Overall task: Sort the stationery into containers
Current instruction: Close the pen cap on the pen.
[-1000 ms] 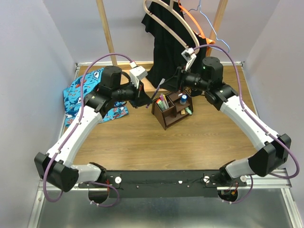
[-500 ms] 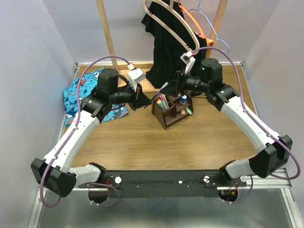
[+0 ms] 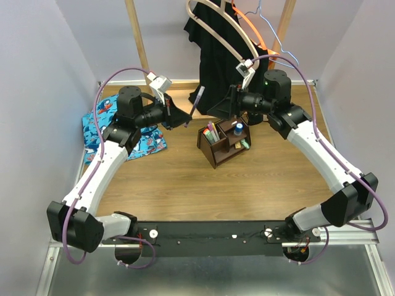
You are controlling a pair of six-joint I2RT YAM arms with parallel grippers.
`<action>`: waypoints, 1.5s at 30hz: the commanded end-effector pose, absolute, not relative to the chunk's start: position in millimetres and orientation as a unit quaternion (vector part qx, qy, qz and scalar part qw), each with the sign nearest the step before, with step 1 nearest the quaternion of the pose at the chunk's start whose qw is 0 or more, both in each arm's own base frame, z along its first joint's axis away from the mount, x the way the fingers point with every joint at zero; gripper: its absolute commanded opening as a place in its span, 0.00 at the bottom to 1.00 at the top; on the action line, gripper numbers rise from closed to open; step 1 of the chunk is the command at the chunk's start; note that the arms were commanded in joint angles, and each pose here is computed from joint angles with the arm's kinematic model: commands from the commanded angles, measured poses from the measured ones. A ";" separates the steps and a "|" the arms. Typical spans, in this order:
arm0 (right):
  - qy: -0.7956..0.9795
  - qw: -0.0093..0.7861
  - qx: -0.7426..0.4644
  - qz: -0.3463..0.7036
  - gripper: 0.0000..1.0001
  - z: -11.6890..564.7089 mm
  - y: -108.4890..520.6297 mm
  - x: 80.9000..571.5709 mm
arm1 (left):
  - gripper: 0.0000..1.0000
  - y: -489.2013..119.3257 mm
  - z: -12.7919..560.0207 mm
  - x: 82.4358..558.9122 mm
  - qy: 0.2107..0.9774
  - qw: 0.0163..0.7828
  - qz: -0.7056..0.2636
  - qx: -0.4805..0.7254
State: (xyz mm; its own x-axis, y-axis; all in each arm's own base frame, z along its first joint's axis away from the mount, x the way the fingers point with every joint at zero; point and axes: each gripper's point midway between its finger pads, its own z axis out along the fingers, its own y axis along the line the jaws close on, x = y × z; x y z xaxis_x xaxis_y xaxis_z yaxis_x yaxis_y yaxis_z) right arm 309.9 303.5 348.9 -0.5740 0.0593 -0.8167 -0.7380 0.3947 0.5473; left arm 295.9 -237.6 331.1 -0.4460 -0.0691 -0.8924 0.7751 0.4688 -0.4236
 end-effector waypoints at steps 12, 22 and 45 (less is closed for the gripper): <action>0.700 0.418 -0.223 0.535 0.70 370.4 323.1 339.1 | 0.00 -246.0 361.5 307.0 0.686 0.466 -0.521 0.204; 0.665 0.439 -0.243 0.553 0.70 396.2 332.8 347.9 | 0.00 -250.2 358.2 305.2 0.683 0.450 -0.541 0.197; 0.653 0.443 -0.252 0.560 0.19 400.9 340.1 357.1 | 0.00 -259.6 353.2 300.3 0.681 0.433 -0.553 0.206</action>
State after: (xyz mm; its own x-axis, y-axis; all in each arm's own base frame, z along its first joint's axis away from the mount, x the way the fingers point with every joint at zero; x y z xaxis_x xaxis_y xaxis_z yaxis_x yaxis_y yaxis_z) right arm 354.2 339.3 387.1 -0.5301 0.1607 -0.8326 -0.7881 0.2690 0.5537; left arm 305.4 -254.8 354.1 -0.5392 -0.2133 -0.8148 0.7429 0.3354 -0.5794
